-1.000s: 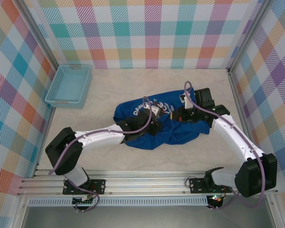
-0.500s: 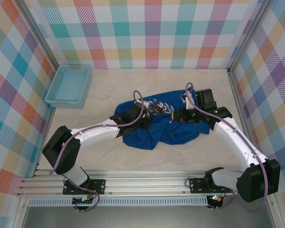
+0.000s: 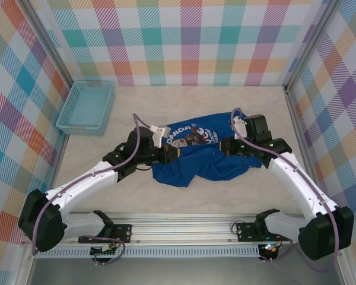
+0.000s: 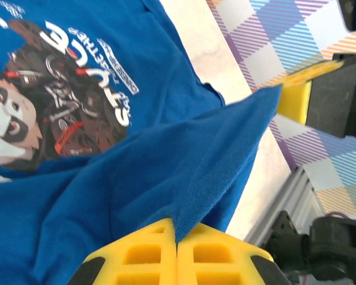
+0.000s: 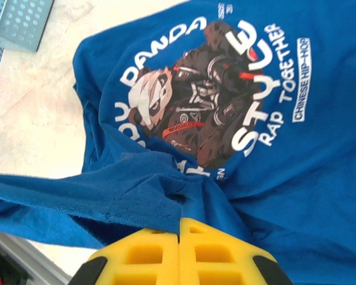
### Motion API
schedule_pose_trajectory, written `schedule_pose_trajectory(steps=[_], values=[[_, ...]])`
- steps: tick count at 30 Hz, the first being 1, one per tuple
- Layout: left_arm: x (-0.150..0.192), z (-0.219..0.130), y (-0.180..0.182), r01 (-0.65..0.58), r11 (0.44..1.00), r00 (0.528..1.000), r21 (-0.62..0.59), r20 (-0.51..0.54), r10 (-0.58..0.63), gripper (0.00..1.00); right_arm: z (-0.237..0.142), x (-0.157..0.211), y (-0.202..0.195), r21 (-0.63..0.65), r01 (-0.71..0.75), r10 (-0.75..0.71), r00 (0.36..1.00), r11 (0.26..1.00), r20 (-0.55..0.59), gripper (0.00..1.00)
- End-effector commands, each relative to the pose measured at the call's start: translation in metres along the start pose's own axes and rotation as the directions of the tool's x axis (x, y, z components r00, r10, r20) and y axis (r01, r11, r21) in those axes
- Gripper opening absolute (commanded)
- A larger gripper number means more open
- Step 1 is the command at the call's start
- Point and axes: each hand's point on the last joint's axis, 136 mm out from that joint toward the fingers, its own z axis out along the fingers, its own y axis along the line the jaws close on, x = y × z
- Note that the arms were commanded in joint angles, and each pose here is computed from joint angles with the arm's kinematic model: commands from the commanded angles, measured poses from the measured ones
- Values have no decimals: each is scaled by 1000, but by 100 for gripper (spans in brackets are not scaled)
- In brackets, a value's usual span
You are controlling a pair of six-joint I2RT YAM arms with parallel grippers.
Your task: Fold the inside-out t-shirt
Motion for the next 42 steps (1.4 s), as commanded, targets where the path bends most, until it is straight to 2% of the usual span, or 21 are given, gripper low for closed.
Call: schedule_pose_trajectory(steps=[1, 3, 6, 8, 12, 15, 18, 20, 23, 27, 28, 30, 32, 34, 36, 37, 39, 40, 42], values=[[25, -9, 9, 106, 993, 991, 57, -94, -100, 0, -13, -10, -31, 169, -8, -8, 995, 986, 95, 0], [35, -8, 8, 93, 992, 988, 81, -129, -82, 0, -15, -12, -32, 178, -11, -8, 994, 984, 107, 0], [52, -6, 22, 81, 996, 980, 28, -185, -75, 0, -13, -13, -23, 136, -6, -6, 996, 991, 90, 0], [59, -2, 35, 69, 997, 975, -33, -207, -74, 0, -8, -13, -12, 66, -1, -4, 998, 998, 70, 0], [62, 9, 41, 37, 996, 972, -82, -228, -55, 0, 2, -8, 6, -51, -6, 7, 1000, 999, 29, 0], [56, 13, 30, 7, 999, 977, -50, -214, -18, 0, 3, -6, 10, -70, -6, 6, 1000, 998, 4, 0], [53, 14, 3, -67, 997, 975, 31, -210, 72, 0, 0, -3, 15, -93, 2, -4, 1000, 996, -12, 0], [61, 17, -13, -123, 990, 960, 68, -244, 136, 0, 2, 8, 8, -54, -35, 31, 997, 998, -68, 0], [83, 27, -15, -174, 983, 929, 57, -322, 183, 0, 4, 34, -10, 35, -135, 139, 980, 990, -145, 0], [120, 42, -20, -226, 971, 862, 82, -447, 239, 4, 7, 70, -34, 146, -253, 275, 947, 957, -167, 0], [124, 47, -21, -237, 968, 849, 81, -468, 246, 8, 8, 78, -39, 166, -270, 298, 939, 948, -173, 5], [123, 54, -22, -244, 967, 838, 74, -486, 248, 25, 6, 83, -46, 207, -273, 308, 937, 939, -163, 17], [112, 56, -27, -272, 959, 844, 75, -460, 275, 39, -4, 69, -47, 223, -229, 256, 961, 948, -103, 30], [93, 51, -34, -292, 952, 866, 87, -399, 302, 47, -12, 49, -41, 217, -164, 175, 984, 962, -32, 38], [66, 43, -30, -290, 955, 907, 63, -301, 295, 52, -9, 30, -33, 205, -105, 104, 994, 973, 15, 42], [45, 40, -20, -273, 962, 937, 9, -222, 268, 57, -1, 20, -28, 186, -86, 84, 996, 979, 19, 44], [3, 28, 28, -151, 970, 987, -188, -76, 139, 63, 26, 0, -21, 135, -53, 49, 998, 989, 28, 48], [-15, 20, 59, -57, 953, 998, -299, -5, 58, 65, 44, -14, -17, 111, -36, 33, 999, 993, 31, 49], [-43, -7, 125, 136, 854, 987, -502, 140, -75, 66, 79, -40, -12, 69, -6, 4, 1000, 998, 24, 54]])
